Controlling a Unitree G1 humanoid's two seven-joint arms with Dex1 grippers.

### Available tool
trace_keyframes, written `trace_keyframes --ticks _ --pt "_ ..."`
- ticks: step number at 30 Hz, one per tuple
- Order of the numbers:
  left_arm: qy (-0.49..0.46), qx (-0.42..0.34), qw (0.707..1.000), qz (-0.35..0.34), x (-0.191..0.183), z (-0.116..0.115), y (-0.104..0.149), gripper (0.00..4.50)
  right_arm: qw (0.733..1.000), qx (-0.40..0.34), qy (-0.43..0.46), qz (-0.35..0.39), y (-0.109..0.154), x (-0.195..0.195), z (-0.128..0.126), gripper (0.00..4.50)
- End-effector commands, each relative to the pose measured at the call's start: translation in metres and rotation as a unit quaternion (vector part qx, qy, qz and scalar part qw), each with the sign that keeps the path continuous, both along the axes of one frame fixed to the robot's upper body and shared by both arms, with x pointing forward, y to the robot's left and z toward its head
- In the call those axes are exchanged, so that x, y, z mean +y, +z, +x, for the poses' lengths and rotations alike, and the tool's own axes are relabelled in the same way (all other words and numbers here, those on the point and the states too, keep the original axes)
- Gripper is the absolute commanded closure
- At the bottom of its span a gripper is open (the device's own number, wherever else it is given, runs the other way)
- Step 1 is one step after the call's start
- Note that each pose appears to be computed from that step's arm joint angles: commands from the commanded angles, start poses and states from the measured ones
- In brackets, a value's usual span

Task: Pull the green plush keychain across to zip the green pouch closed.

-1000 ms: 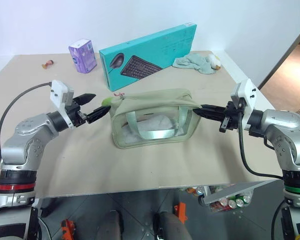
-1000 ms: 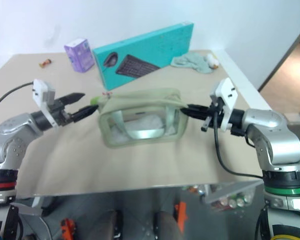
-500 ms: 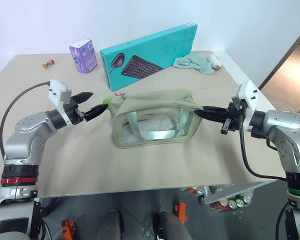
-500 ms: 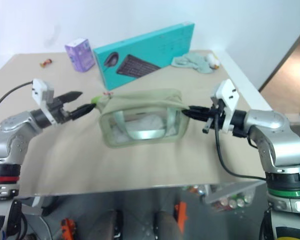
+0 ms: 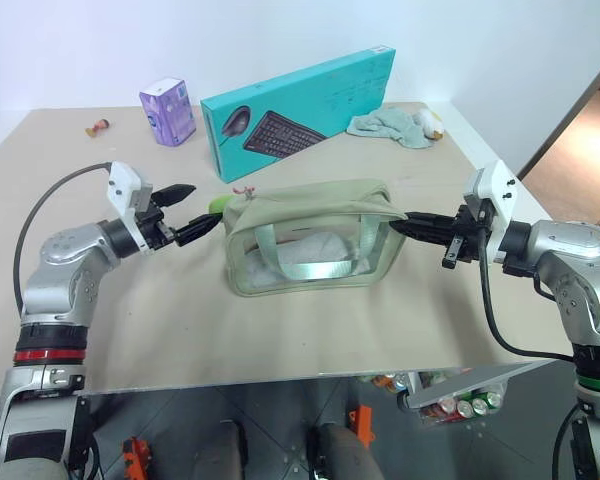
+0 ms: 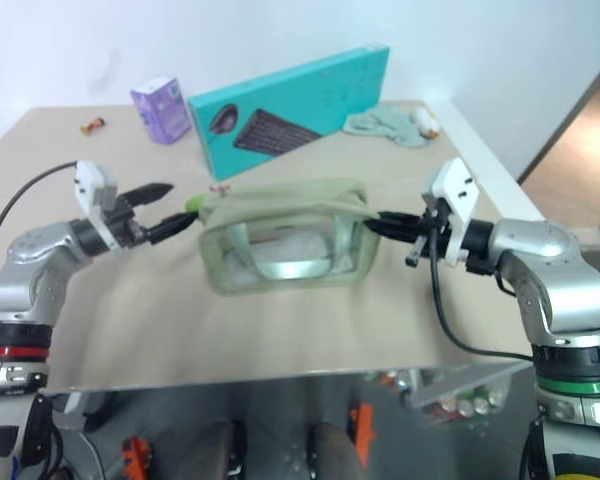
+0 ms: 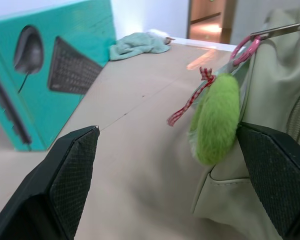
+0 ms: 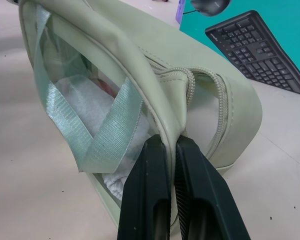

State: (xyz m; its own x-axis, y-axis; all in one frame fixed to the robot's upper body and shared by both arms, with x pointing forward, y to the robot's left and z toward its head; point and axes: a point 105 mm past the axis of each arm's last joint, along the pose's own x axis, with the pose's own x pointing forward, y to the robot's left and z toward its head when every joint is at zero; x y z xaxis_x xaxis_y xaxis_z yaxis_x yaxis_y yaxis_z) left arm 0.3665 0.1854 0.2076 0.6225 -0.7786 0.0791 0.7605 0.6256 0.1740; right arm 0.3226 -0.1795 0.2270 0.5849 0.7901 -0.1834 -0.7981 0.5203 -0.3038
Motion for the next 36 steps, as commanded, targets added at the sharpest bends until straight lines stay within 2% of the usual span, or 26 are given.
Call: trace_keyframes --ticks 1,10,12,21,29,36 --pt "-0.025 -0.029 0.999 0.009 -0.007 0.000 0.015 0.85 1.000 -0.025 0.004 -0.006 0.012 0.001 -0.004 4.50" --pt "-0.028 -0.023 0.999 -0.002 -0.007 0.002 0.017 3.94 1.000 -0.025 0.002 -0.007 0.012 0.001 -0.003 4.50" --pt "-0.027 -0.024 0.999 -0.003 -0.007 0.002 0.017 4.49 1.000 -0.025 0.002 -0.008 0.011 0.001 -0.003 4.50" --pt "-0.016 -0.063 0.998 -0.015 -0.006 -0.005 0.040 4.49 1.000 -0.023 0.004 -0.010 0.011 0.002 -0.001 4.50" --pt "-0.023 -0.095 0.995 -0.024 -0.014 -0.021 0.063 4.49 1.000 -0.025 0.006 -0.012 0.012 0.002 0.000 4.50" --pt "-0.048 -0.168 0.984 -0.018 -0.044 -0.036 0.103 4.49 1.000 -0.026 0.008 -0.014 0.012 0.002 0.002 4.50"
